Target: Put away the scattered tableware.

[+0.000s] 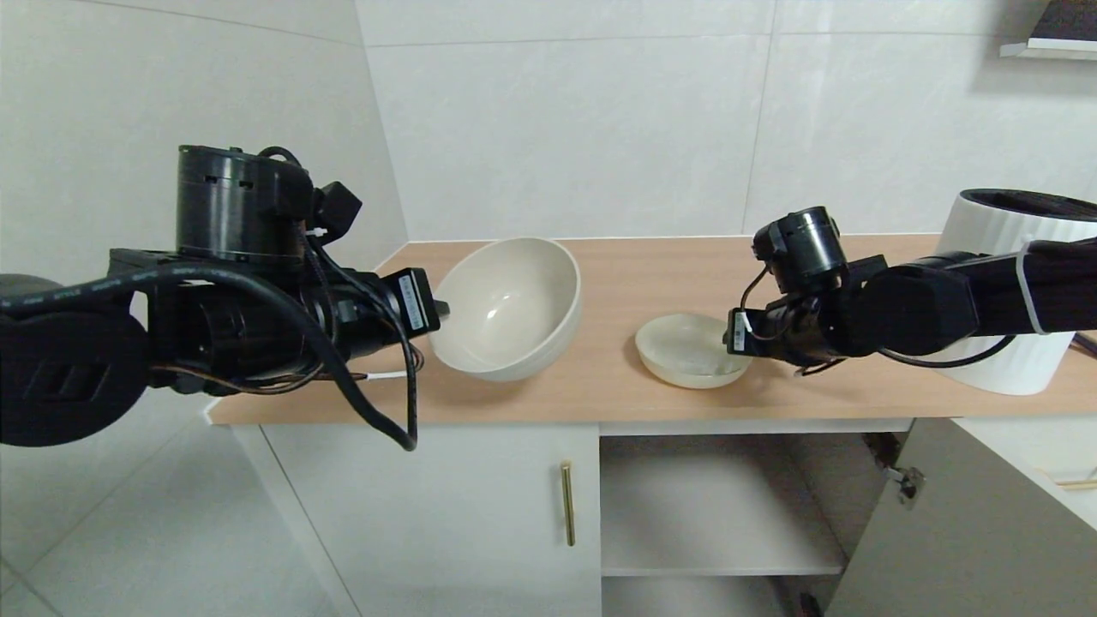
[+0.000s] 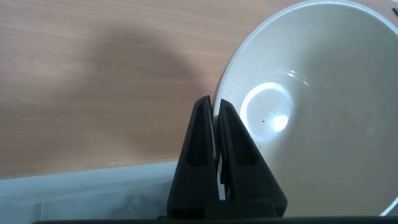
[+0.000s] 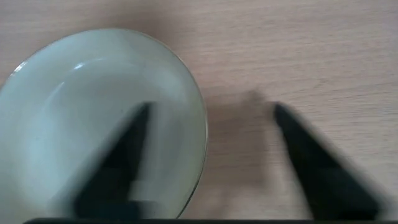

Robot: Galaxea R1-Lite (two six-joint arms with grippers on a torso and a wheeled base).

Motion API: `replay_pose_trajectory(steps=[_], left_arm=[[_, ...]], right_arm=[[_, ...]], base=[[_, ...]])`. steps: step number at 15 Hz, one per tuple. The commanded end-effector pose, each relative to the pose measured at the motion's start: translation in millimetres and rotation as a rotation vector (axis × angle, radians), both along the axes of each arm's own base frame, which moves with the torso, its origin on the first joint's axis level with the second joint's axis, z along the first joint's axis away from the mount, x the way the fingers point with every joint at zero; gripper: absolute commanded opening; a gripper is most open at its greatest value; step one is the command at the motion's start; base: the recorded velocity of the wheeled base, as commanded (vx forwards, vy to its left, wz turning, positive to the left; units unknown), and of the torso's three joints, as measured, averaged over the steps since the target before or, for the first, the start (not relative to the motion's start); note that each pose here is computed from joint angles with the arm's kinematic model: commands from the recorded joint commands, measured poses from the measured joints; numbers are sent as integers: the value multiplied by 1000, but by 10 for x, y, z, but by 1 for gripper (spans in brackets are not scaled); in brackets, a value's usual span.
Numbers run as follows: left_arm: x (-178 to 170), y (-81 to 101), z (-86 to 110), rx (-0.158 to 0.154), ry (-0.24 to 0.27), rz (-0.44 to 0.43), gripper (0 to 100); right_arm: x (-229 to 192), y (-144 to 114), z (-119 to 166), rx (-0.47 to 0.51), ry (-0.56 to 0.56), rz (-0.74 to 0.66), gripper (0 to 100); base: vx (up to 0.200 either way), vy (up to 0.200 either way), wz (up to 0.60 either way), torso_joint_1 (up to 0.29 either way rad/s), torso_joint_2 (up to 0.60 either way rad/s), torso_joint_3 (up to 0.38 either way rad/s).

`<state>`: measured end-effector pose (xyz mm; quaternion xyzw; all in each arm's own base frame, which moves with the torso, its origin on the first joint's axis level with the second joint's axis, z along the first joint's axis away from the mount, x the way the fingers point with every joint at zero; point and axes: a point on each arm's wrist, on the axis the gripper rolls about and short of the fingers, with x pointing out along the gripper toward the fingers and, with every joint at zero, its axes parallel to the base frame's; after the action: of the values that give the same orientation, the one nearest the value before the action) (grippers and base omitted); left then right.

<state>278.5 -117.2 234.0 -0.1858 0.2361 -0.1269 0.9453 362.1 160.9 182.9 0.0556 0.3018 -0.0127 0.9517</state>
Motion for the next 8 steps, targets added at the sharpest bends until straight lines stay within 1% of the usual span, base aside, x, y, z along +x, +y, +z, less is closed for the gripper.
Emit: replay_pose_trajectory(steps=[1,3,5,6,7,8], left_arm=[[-14,7,17,-4,-5,3,0],[-56,25,42,-7,-12,1,0],[-119,51,70,-11,-20,1,0],[-161,69,70,-11,-20,1,0],[-266,113,120,-18,-37,1,0],[-336,138,138,-22,-44,-2,0]], right_arm=[[8,4,-21,0,6,1,0],[-36,-16,66,12,-11,2,0],[-175,-72,242,58,-15,20,0],[-278,-106,355,106,-2,58,0],[-569,-204,615,228,43,153,0],[-754,-279,759,275,53,202,0]], base=[[0,0,0,0,0,0],[0,0,0,0,0,0],[0,0,0,0,0,0],[0,0,0,0,0,0],[0,0,0,0,0,0],[0,0,0,0,0,0]])
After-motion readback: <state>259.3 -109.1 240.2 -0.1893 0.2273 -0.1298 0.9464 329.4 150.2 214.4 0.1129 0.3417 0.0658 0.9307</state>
